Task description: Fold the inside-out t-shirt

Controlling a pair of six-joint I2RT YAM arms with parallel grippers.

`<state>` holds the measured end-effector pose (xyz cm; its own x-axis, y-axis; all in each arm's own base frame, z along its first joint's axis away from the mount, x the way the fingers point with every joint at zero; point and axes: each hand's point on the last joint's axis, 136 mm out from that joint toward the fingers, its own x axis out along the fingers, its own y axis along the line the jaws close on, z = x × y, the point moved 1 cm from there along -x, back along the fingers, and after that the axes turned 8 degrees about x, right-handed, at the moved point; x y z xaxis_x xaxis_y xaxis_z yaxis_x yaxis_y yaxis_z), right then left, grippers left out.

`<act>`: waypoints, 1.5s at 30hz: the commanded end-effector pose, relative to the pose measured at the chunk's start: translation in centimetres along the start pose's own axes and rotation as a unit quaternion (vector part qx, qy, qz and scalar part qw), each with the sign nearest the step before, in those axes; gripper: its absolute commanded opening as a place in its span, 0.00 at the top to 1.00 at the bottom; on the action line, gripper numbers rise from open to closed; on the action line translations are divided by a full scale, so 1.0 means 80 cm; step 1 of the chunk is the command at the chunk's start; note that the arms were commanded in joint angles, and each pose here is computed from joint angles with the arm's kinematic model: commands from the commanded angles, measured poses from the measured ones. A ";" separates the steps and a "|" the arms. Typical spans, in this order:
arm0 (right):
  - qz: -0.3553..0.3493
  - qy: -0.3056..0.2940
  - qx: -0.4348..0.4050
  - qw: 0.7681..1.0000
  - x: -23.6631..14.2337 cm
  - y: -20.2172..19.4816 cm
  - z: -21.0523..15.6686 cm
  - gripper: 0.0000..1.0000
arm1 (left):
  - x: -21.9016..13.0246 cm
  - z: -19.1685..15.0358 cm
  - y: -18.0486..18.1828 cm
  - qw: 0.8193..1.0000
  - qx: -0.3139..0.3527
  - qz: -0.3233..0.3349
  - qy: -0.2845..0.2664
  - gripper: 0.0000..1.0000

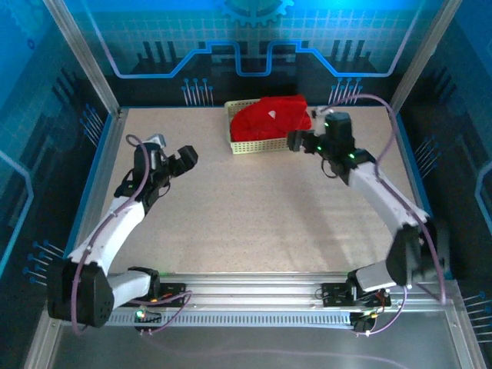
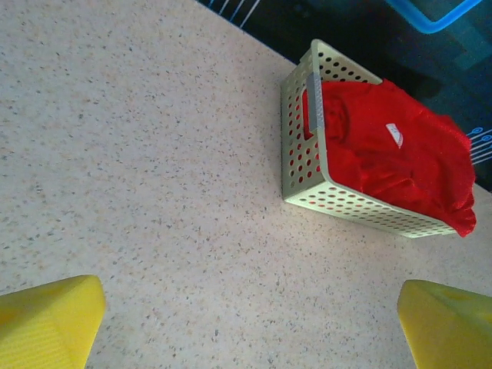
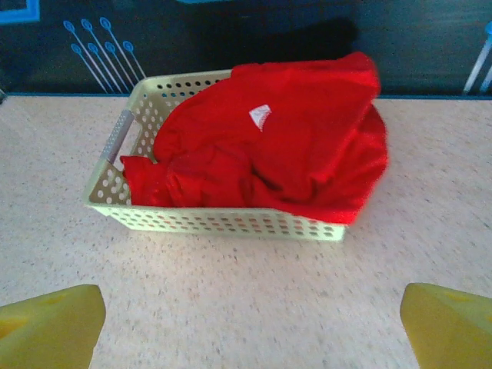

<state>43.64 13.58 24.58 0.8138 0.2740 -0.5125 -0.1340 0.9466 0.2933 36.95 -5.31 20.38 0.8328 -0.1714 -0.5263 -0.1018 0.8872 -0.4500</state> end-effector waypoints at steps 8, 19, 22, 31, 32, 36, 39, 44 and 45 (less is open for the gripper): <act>-0.040 0.080 -0.077 0.993 0.159 0.043 -0.009 0.00 | 0.081 0.000 -0.019 0.996 -0.028 0.002 0.085 0.01; -0.085 0.151 -0.109 0.979 0.258 0.036 -0.060 0.01 | 0.112 -0.029 -0.010 0.992 -0.035 0.010 0.120 0.01; -0.099 0.167 -0.106 0.975 0.275 0.027 -0.074 0.01 | 0.111 -0.034 -0.008 0.992 -0.034 0.013 0.122 0.01; -0.164 0.202 -0.030 0.965 0.293 -0.034 -0.092 0.31 | 0.109 -0.039 -0.002 0.991 -0.029 0.023 0.126 0.01; -0.175 0.202 -0.018 0.963 0.289 -0.045 -0.091 0.37 | 0.108 -0.039 -0.002 0.991 -0.028 0.024 0.125 0.01; -0.200 0.192 0.019 0.961 0.270 -0.082 -0.086 0.59 | 0.107 -0.040 -0.001 0.991 -0.027 0.025 0.126 0.01; -0.225 0.176 0.044 0.957 0.246 -0.117 -0.076 0.67 | 0.105 -0.041 0.000 0.991 -0.027 0.026 0.127 0.01; -0.254 0.161 0.097 0.949 0.201 -0.181 -0.063 0.74 | 0.100 -0.041 0.002 0.991 -0.022 0.030 0.125 0.01; -0.239 0.157 0.117 0.951 0.196 -0.190 -0.060 0.75 | 0.099 -0.041 0.003 0.991 -0.022 0.030 0.125 0.01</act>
<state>55.80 8.07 5.66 0.4956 -0.0986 -0.8629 0.2756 0.9600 0.0486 42.67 -8.04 13.45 0.6701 -0.2312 -0.7054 -0.1757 0.8738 -0.4534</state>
